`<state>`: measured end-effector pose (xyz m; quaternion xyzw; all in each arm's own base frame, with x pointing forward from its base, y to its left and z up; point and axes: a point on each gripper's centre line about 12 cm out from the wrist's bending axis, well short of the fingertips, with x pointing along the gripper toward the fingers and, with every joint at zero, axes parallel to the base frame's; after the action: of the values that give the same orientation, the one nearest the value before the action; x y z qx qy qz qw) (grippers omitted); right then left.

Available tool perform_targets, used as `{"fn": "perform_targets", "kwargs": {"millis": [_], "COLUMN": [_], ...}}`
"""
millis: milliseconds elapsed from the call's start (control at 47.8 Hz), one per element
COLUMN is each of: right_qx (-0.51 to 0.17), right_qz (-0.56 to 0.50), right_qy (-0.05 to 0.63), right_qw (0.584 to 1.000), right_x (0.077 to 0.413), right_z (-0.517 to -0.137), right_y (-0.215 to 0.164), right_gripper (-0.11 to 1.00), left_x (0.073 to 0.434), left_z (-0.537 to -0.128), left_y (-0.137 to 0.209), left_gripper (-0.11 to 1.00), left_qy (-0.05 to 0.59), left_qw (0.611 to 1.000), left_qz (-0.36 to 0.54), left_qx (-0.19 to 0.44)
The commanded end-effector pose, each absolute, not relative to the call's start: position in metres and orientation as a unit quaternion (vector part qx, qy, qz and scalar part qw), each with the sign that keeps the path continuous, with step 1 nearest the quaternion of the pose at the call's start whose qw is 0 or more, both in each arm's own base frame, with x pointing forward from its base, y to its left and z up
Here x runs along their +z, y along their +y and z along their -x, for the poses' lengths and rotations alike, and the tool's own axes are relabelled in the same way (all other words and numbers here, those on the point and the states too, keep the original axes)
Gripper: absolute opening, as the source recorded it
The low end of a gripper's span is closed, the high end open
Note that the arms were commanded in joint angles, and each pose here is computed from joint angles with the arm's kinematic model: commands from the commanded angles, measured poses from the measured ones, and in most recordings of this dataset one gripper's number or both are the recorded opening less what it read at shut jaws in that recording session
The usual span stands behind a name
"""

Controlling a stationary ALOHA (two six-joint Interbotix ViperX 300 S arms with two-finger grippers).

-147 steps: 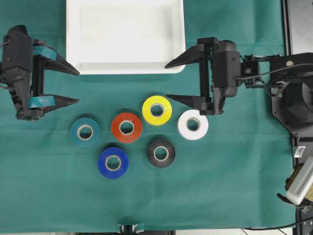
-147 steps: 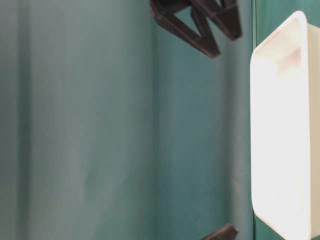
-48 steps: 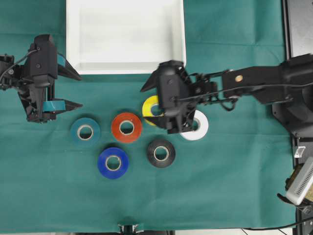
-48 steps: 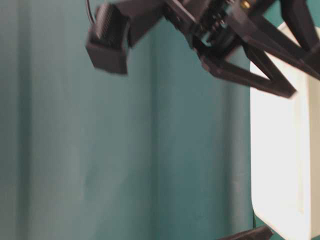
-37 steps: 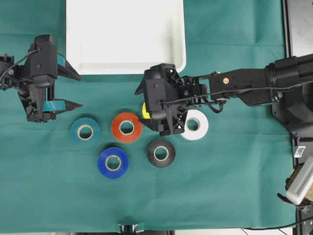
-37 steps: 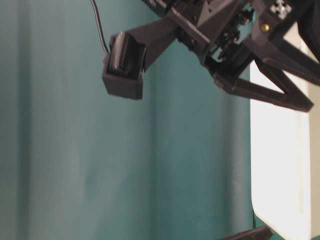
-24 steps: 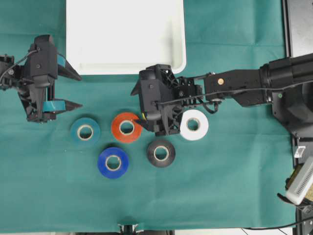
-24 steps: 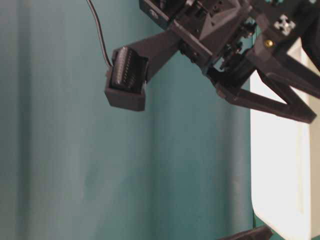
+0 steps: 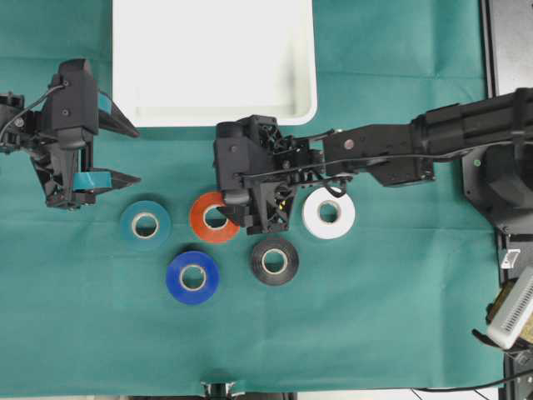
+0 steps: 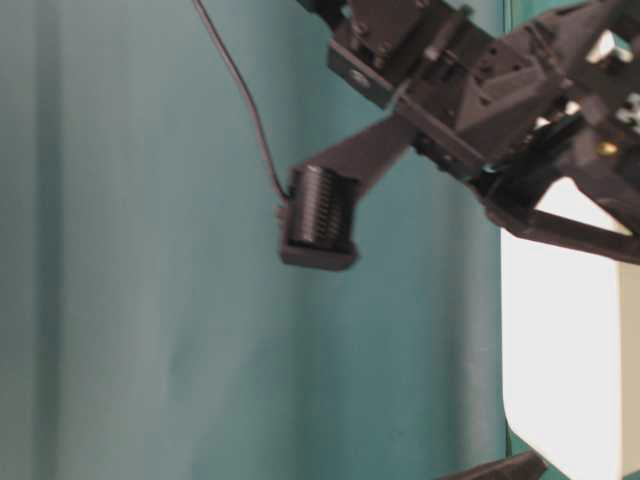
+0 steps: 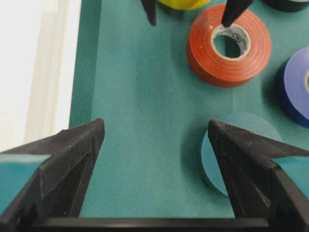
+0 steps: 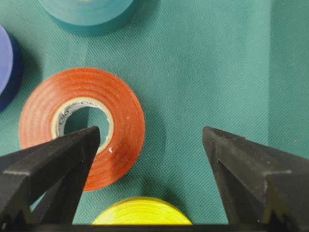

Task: Put the tape alternately from left to right into the white case.
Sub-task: 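Lower the right gripper into the red tape roll and grasp it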

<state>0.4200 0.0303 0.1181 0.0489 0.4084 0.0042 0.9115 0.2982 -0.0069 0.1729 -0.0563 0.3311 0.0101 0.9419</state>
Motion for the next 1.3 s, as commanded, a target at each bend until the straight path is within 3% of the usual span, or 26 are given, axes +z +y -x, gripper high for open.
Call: {"fn": "perform_targets", "kwargs": {"millis": [0,983,1087,1276], "right_qx": [0.005,-0.003,-0.002,0.001], "right_qz": [-0.051,-0.064,-0.064,-0.062], "right_qy": [0.398,0.429,0.429,0.436], "right_qw": [0.916,0.901,0.901,0.898], "right_x": [0.127,0.110,0.110,0.110], "right_z": [-0.429,-0.444,-0.444,-0.443], "right_y": [0.032,0.036,0.037,0.040], "right_gripper": [0.78,0.76,0.61,0.12], "left_x": [0.182,0.181,0.181,0.182], "left_z": [-0.304,-0.303,-0.303,-0.303], "left_y": [-0.007,-0.007,-0.007,-0.007], "left_gripper": [0.92,0.92,0.92,0.92], "left_qy": [0.316,0.317,0.317,0.316], "left_qw": [0.947,0.947,0.946,0.947], "left_qz": [0.057,0.057,0.058,0.057], "left_qx": [0.009,0.009,0.009,0.009]}}
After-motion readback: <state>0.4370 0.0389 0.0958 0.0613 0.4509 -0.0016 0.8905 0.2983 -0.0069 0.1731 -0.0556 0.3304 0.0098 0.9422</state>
